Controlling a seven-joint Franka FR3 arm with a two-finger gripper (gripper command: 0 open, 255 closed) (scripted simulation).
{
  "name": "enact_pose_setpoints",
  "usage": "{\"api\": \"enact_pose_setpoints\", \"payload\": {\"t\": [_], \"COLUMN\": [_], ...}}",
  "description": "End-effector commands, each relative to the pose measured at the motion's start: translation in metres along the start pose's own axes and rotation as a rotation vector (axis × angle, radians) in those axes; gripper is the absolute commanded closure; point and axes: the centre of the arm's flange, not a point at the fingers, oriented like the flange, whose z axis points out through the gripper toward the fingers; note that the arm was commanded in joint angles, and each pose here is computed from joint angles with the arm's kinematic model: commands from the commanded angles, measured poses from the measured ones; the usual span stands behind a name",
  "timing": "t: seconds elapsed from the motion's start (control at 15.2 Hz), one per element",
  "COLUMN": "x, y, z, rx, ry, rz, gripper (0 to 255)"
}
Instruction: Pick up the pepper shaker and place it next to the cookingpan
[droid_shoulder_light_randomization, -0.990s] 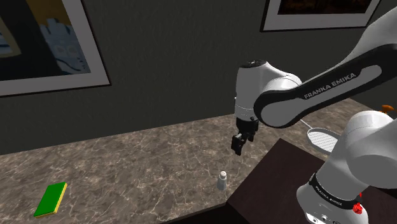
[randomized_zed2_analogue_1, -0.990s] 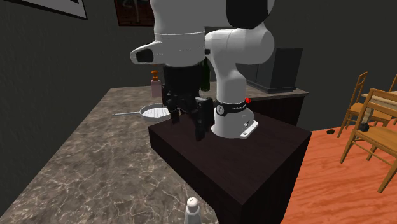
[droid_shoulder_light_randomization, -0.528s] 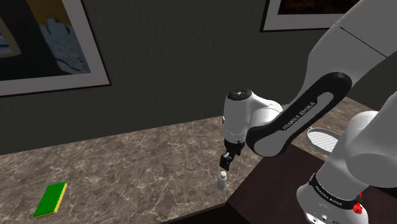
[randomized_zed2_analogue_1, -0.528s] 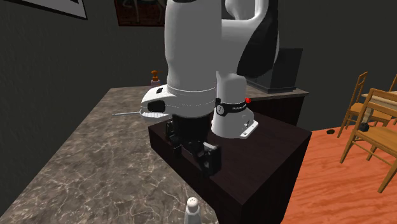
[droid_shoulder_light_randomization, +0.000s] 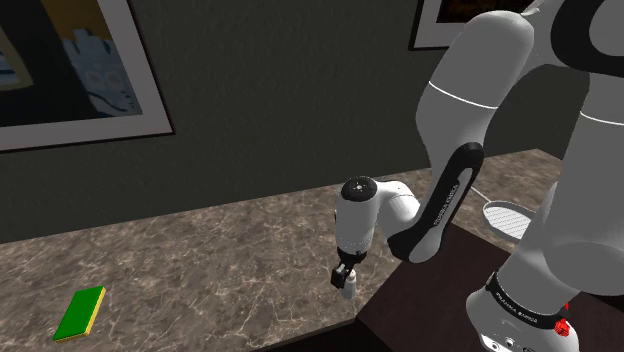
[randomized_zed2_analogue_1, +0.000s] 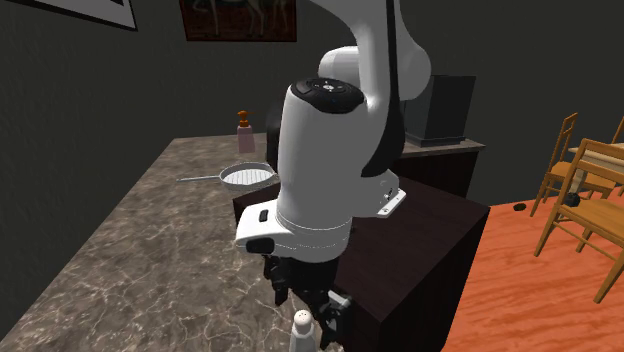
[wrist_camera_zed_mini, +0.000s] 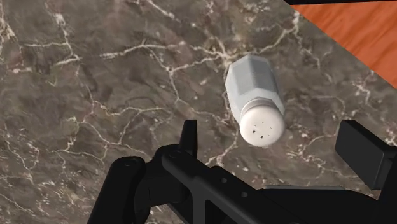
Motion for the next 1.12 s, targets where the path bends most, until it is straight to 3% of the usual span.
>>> {"api": "enact_pose_setpoints", "payload": {"t": [0.0, 0.26, 0.79, 0.86, 1.06], "x": [-0.001, -0.001, -0.001, -0.001, -0.001], "y": [-0.001, -0.001, -0.001, -0.001, -0.001], "z": [0.011, 0.030, 0.030, 0.030, 0.030], "rx": [0.000, 0.000, 0.000, 0.000, 0.000], "ry": [0.002, 0.002, 0.002, 0.002, 0.002], "rz": [-0.003, -0.003, -0.003, -0.003, -0.003], "gripper": [0, 0, 0, 255, 255]}}
